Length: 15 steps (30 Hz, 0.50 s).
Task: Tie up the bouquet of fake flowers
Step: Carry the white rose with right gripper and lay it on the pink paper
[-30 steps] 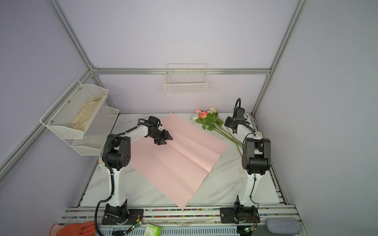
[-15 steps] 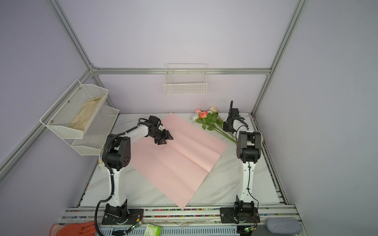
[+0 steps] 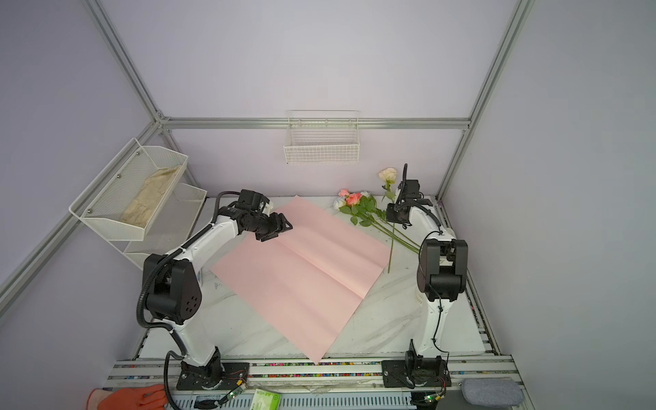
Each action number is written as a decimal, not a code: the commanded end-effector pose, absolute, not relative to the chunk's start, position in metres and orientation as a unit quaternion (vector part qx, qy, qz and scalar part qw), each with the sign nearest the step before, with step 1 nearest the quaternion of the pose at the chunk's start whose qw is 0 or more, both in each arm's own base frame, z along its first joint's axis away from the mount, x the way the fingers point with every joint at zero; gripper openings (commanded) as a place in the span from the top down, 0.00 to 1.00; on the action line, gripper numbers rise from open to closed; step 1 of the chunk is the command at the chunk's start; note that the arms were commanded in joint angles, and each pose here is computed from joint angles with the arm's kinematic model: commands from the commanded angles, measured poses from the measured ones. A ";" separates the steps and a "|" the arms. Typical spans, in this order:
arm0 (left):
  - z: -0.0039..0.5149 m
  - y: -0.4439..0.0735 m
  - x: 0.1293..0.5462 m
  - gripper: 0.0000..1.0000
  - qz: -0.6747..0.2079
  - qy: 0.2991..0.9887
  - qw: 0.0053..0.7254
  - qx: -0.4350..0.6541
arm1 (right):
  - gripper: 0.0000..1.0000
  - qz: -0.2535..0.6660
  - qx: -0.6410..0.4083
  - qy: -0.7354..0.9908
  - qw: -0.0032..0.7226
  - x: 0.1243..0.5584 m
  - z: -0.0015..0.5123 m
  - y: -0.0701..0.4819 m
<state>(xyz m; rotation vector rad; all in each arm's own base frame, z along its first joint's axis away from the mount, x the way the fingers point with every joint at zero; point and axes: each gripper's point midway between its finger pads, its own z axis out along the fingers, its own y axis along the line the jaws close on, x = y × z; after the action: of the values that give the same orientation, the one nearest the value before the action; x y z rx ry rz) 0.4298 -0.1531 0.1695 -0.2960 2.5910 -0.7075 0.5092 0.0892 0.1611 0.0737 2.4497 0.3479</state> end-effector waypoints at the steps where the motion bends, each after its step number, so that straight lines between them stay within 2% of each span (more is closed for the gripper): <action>1: 0.165 -0.110 0.414 0.24 -0.204 0.936 0.238 -0.158 | 1.00 0.241 0.010 0.922 0.303 0.481 0.158 0.201; 8: 0.174 -0.070 0.376 0.21 -0.193 0.925 0.258 -0.201 | 1.00 0.331 0.000 0.900 0.282 0.468 0.130 0.348; 15: 0.185 -0.050 0.343 0.19 -0.179 0.918 0.276 -0.222 | 1.00 0.309 -0.011 0.918 0.249 0.463 0.081 0.408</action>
<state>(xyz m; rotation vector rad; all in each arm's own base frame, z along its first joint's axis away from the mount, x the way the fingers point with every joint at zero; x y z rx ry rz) 0.3559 -0.0591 0.1898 -0.5522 2.4700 -0.5128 0.4557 0.3979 0.0669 -0.1020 2.5307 0.8284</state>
